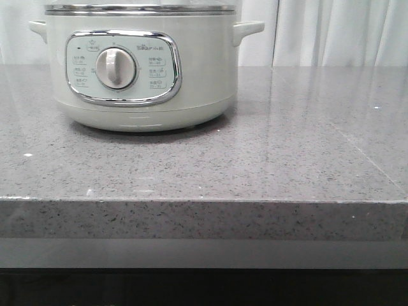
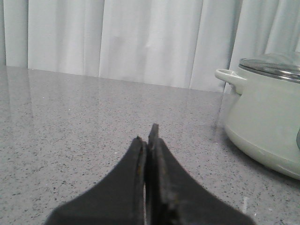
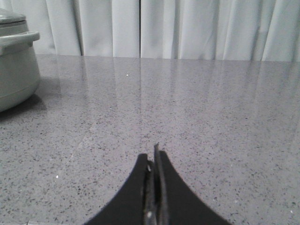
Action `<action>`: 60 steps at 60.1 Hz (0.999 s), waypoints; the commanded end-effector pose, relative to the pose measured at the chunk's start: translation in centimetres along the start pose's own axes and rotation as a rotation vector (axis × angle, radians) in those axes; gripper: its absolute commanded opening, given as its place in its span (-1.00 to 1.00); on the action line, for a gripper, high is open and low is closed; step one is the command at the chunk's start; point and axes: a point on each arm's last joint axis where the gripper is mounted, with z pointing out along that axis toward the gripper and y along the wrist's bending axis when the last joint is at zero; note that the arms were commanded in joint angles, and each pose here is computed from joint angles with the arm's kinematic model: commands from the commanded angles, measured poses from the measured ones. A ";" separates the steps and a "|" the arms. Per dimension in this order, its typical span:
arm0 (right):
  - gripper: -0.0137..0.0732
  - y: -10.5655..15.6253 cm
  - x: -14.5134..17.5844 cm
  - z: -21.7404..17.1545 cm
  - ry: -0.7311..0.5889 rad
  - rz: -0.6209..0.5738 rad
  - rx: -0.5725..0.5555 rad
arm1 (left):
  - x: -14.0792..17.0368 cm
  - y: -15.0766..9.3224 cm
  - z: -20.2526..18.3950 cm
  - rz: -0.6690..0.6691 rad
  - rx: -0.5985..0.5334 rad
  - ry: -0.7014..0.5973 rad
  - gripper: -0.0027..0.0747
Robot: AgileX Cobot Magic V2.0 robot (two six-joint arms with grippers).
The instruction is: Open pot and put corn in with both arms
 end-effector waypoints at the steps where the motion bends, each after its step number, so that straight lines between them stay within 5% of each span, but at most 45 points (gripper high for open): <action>1: -0.96 -0.2 -1.2 -0.3 -0.129 -0.002 0.028 | -0.4 0.0 -0.1 -0.008 0.006 -0.083 -0.98; 35: -0.96 -0.2 -1.1 -0.3 -0.116 -0.050 0.023 | -0.4 0.0 -0.1 -0.008 0.006 -0.083 -0.98; 60: -0.96 -0.1 -1.9 -0.4 -0.203 0.051 0.005 | -0.4 0.0 -0.1 -0.008 0.006 -0.083 -0.98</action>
